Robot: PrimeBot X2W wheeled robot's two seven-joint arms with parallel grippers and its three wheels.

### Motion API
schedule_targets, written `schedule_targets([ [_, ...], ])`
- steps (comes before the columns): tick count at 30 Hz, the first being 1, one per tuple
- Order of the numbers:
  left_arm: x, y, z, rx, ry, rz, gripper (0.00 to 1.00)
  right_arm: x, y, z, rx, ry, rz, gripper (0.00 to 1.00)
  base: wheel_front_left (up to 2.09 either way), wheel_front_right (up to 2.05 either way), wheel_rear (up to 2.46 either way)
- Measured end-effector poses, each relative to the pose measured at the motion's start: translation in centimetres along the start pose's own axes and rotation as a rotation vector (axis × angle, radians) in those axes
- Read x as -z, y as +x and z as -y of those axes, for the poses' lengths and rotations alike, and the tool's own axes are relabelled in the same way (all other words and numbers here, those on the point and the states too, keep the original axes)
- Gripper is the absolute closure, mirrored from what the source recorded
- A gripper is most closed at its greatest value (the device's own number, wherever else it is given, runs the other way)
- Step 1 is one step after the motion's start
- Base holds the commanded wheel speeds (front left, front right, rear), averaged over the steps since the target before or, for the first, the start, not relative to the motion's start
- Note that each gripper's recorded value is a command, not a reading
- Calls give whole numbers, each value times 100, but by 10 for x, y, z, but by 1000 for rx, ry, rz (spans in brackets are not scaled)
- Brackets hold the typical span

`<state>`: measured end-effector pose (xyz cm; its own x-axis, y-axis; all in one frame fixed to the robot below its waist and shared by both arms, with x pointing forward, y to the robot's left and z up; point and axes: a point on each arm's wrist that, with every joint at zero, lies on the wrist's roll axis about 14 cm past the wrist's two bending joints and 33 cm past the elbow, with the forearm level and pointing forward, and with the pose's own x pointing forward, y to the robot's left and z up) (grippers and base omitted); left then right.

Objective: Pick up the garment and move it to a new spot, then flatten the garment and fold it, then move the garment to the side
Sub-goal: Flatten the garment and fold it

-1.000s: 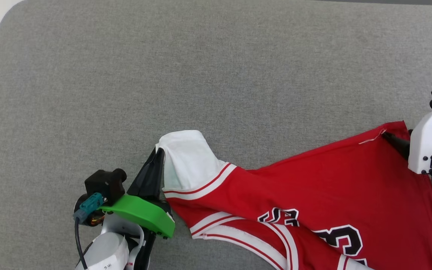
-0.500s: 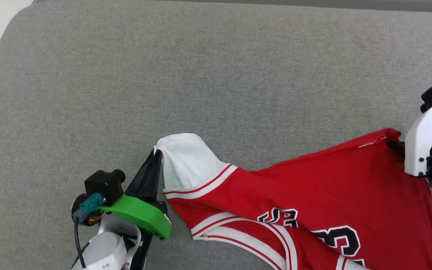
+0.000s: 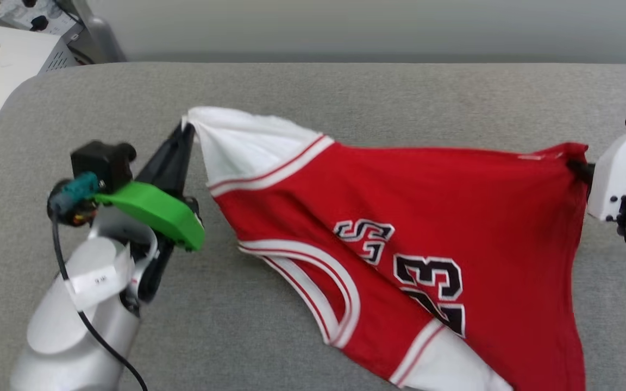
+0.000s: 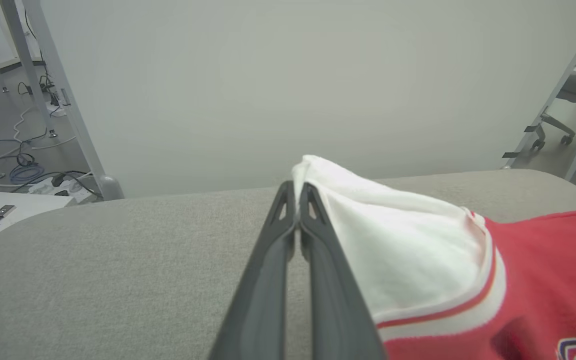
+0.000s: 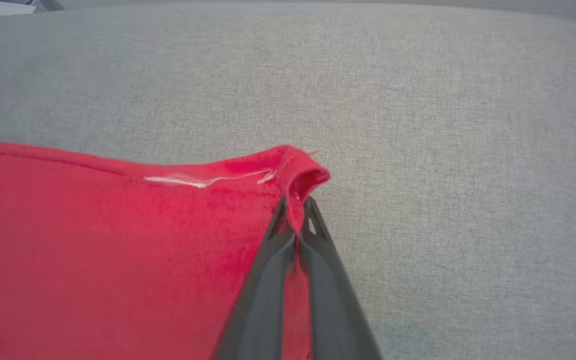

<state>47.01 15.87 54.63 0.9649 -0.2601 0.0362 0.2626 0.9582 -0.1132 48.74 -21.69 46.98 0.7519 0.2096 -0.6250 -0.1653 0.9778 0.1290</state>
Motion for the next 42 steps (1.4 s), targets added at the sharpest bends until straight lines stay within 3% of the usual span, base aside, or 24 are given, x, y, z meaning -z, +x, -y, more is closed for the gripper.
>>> schedule_targets([
  [14, -124, 110, -13, 0, 92, 226, 100, -166, -39, 20, 100, -59, 508, 100, 0, 0, 0],
  [21, -174, 158, -32, -44, 146, 338, 100, -250, -45, 24, 134, -112, 750, 100, 0, 0, 0],
  [25, -190, 181, -45, -72, 141, 392, 100, -279, -38, 25, 145, -136, 839, 100, 0, 0, 0],
  [33, -148, 218, -71, -116, 101, 338, 100, -286, 14, 23, 135, -151, 842, 100, 0, 0, 0],
  [42, -54, 229, -94, -149, 10, 159, 100, -227, 94, 12, 80, -115, 659, 100, 0, 0, 0],
])
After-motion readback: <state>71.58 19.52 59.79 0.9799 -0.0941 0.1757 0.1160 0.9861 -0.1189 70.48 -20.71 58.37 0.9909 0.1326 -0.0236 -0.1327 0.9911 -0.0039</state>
